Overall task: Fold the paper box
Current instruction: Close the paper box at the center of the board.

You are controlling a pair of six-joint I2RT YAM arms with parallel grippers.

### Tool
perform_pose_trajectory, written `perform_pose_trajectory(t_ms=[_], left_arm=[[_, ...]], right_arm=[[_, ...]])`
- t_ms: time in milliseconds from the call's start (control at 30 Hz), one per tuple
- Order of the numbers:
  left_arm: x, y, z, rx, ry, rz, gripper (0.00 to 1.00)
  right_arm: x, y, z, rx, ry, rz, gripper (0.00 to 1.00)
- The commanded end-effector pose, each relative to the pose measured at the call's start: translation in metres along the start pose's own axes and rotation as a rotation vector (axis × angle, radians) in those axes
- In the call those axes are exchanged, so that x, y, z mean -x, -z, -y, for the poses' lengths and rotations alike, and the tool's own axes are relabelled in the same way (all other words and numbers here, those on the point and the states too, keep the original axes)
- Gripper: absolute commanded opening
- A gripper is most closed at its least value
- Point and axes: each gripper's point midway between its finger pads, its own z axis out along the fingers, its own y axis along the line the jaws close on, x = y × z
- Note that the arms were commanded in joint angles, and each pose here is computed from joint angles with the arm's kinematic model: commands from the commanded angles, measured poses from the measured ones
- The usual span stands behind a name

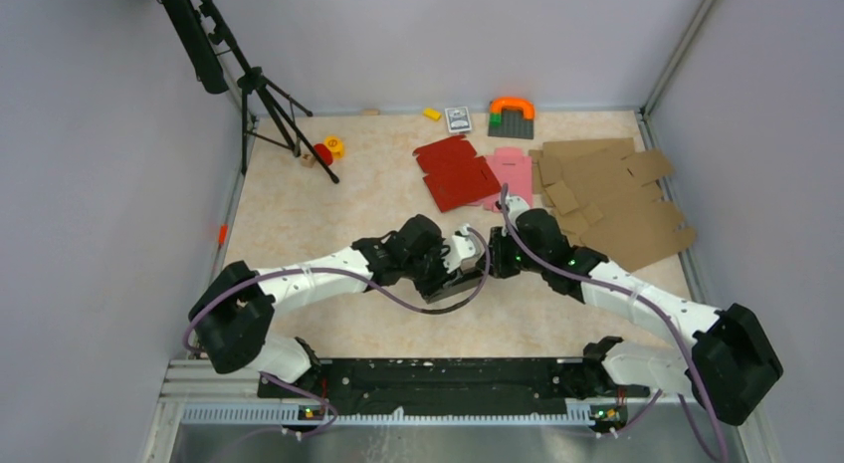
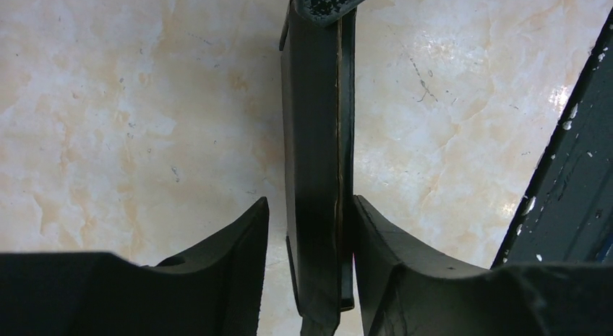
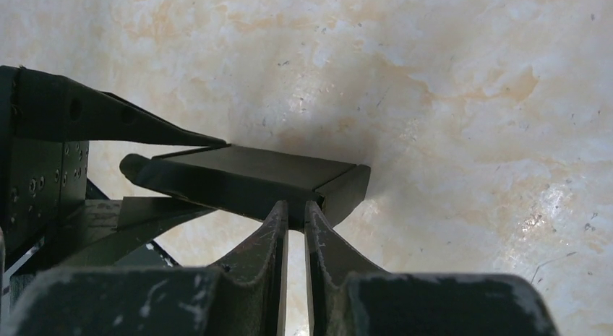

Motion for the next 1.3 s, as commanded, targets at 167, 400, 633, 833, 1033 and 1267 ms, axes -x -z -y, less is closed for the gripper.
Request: perform_pose_trajectory(t_ms=[167,400,633,833,1033,1267], left_arm=[[0.022,0.000,-0.004,0.019,-0.003,0.050,0.32],[0.017,-0.007,-0.010,0.036,-0.032,0.033,0.31],[0.019,-0.012,-0.011,0.026,-0.062,0.033,0.27],[0.018,-0.017,-0.014,0.022,-0.102,0.034,0.25],[0.016,-0.022,-0.016,0.016,-0.130,0.027,0.23],[0.019,-0.024,-0.010,-0.023,-0.174,0.040,0.23]], right_arm=[[-0.042,0.002,0.011,-0.025,-0.031,-0.102,0.09],[-0.051,-0.004,0.016,-0.039,-0.036,-0.110,0.09],[-0.061,-0.007,0.022,-0.058,-0.033,-0.129,0.09],[-0.074,-0.008,0.024,-0.062,-0.049,-0.142,0.09],[-0.086,-0.010,0.028,-0.075,-0.067,-0.152,0.09],[-0.067,-0.004,0.021,-0.078,-0.063,-0.122,0.24]])
